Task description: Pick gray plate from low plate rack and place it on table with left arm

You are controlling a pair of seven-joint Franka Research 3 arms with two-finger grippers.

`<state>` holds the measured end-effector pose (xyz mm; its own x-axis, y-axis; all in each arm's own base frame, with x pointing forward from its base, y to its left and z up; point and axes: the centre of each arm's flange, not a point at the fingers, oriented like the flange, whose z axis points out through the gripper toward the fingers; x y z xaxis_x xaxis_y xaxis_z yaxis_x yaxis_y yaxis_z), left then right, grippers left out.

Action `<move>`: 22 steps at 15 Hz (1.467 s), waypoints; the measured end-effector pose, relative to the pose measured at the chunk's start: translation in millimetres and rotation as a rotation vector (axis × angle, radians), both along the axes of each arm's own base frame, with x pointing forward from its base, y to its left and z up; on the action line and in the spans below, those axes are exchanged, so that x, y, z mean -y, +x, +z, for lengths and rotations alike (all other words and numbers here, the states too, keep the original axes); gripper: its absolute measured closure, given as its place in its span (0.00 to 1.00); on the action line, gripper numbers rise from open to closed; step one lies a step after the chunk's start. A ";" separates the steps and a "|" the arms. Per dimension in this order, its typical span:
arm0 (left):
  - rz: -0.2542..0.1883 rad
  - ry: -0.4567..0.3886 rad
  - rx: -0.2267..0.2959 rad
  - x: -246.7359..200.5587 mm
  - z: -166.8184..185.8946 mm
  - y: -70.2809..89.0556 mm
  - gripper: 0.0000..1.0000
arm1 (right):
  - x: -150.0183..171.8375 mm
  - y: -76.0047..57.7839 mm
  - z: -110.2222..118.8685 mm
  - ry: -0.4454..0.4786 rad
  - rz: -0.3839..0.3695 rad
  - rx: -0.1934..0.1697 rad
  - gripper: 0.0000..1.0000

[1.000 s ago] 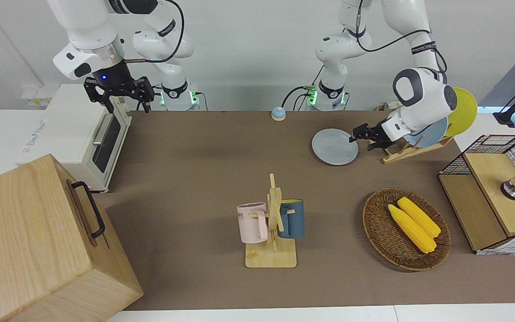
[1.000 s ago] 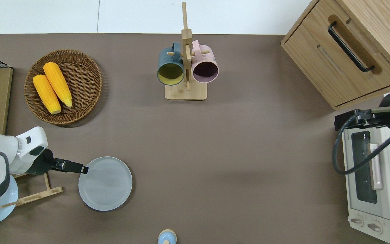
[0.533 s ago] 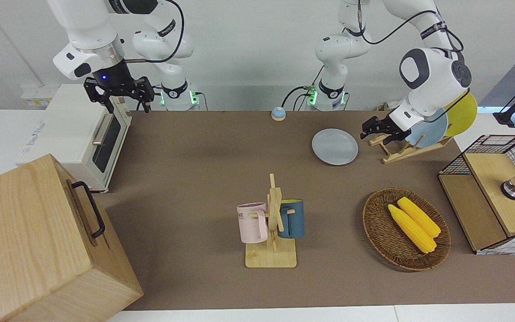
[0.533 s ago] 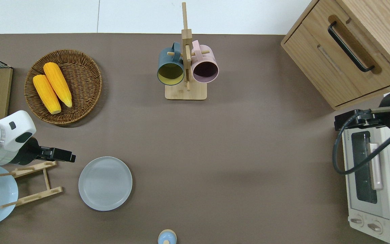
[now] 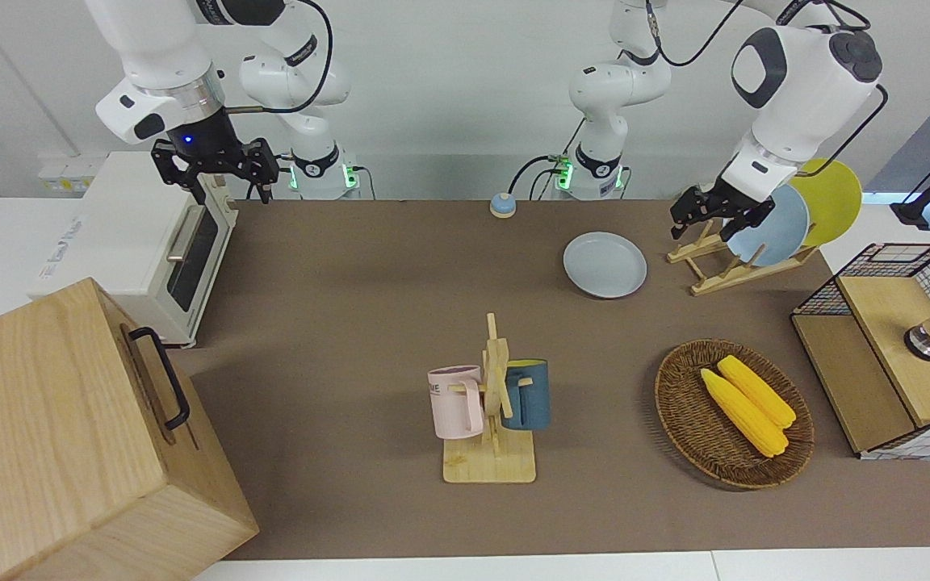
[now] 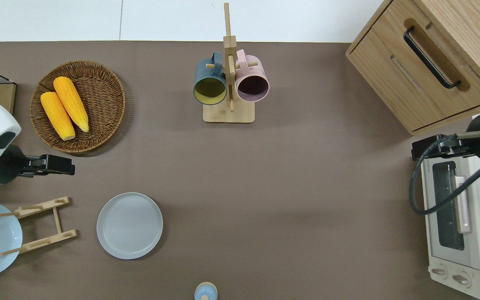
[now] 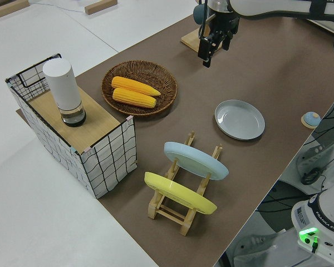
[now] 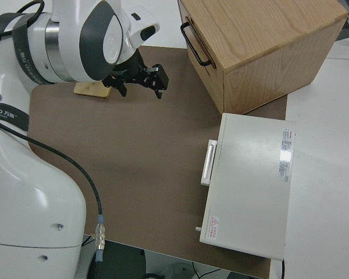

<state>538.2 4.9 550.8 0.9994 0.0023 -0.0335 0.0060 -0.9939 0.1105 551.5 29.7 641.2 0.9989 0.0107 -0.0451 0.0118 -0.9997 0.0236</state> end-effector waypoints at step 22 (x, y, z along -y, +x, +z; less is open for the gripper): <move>0.006 0.099 -0.019 32.3 27.1 9.7 0.00 | 0.0 0.0 0.0 0.000 0.000 0.000 0.01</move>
